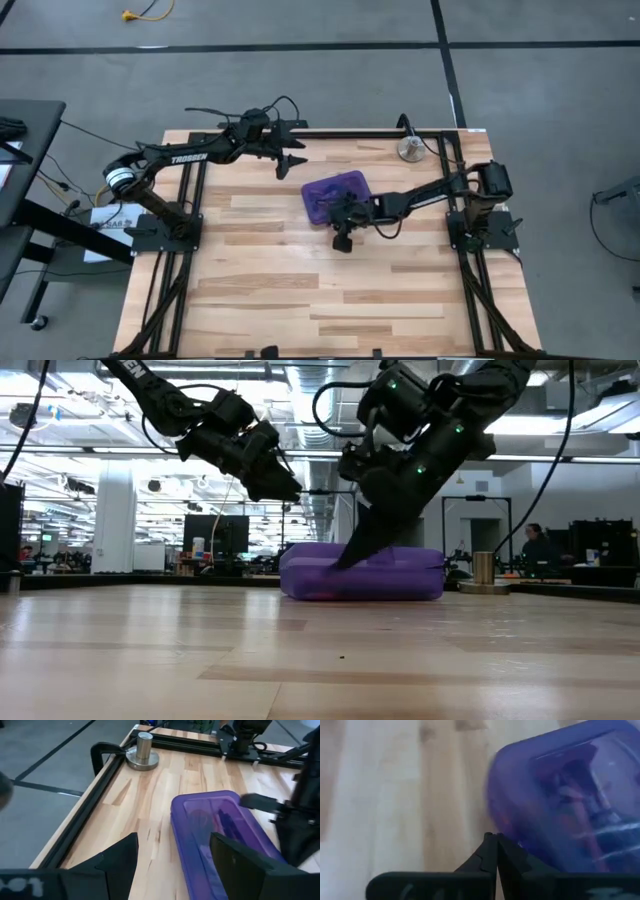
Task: Pick & place school supplies into a supply box
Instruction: Close the purple supply box
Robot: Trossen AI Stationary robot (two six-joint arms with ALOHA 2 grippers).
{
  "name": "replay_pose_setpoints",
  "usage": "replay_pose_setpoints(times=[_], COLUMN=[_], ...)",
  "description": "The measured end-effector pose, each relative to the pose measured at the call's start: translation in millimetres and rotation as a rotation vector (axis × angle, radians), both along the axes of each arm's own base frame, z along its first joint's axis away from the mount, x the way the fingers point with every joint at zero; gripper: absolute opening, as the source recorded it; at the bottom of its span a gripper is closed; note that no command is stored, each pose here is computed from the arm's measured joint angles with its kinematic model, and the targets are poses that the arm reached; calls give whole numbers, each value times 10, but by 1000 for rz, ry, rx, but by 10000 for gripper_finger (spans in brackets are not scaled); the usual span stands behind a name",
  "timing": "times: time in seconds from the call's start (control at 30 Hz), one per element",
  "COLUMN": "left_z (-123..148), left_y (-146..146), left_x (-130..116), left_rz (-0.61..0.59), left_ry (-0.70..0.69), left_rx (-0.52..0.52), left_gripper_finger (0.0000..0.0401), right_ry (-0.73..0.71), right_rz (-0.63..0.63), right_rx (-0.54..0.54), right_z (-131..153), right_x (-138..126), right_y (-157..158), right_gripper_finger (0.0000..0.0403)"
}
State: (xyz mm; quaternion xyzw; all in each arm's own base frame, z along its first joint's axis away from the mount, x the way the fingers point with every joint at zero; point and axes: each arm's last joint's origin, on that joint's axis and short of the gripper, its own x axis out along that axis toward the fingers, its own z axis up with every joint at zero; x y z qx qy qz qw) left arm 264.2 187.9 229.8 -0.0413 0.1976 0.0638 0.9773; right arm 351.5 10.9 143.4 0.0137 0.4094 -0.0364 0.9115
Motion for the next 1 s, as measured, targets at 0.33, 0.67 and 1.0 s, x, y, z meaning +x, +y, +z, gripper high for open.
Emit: replay_pose_setpoints(times=[0.33, 0.67, 1.0], left_z=[-2, -17, -18], left_y=[-10, -43, -124], left_x=[2, 16, 70], left_rz=[-20, -30, -61], left_ry=[-3, 11, 12], left_rx=[-11, -22, -22], left_gripper_finger=[234, 234, 234], right_ry=[36, 94, 112], right_rz=[-113, -185, -142], right_rx=[-148, -298, -385], right_z=[37, 95, 339], right_x=[-52, -64, 30], right_y=[-30, 41, 253], right_gripper_finger=[0, 0, 0])
